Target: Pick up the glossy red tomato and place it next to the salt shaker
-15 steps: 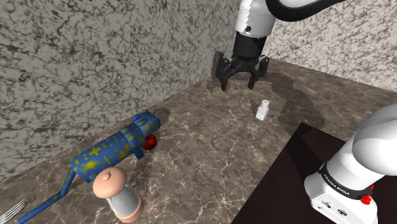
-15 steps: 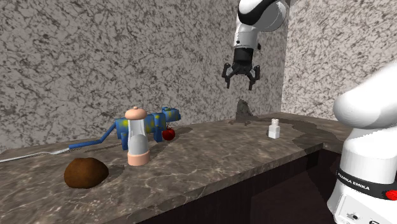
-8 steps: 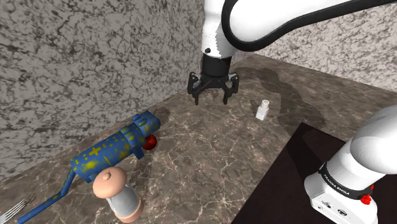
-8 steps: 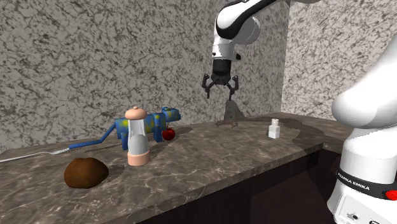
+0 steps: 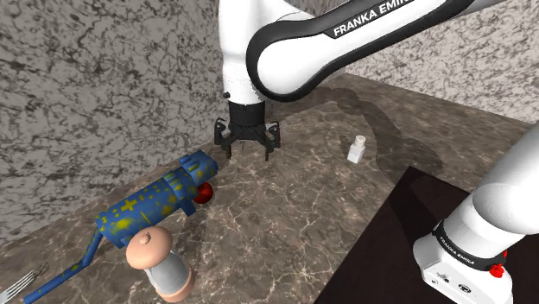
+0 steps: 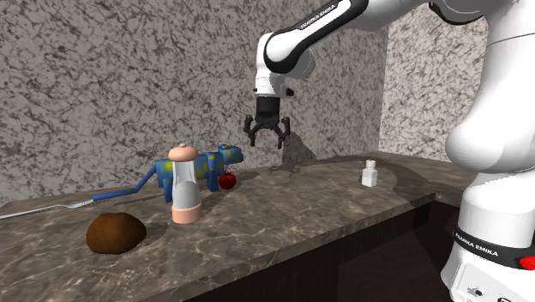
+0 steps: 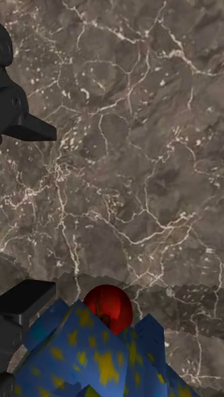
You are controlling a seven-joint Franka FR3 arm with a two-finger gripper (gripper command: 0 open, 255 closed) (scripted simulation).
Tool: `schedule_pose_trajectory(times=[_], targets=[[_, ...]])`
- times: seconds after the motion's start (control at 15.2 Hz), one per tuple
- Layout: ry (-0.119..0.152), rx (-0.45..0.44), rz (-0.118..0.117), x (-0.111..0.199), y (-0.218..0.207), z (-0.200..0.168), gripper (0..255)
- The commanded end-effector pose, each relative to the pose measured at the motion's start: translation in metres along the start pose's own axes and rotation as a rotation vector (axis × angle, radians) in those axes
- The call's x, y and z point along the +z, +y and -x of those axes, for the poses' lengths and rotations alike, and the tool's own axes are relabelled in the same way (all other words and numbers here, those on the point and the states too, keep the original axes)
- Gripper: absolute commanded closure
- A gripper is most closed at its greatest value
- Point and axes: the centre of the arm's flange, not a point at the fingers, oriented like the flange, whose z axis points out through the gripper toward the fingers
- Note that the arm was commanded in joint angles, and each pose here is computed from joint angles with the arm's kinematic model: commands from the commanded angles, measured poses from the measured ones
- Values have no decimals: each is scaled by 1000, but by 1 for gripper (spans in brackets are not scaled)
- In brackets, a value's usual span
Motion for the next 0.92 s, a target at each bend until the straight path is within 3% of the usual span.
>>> schedule_pose_trajectory(times=[0.0,0.59,0.86], targets=[[-1,42,3,12,-23,1,0],[-10,199,21,74,-127,-6,0],[-11,209,22,94,-133,-7,0]])
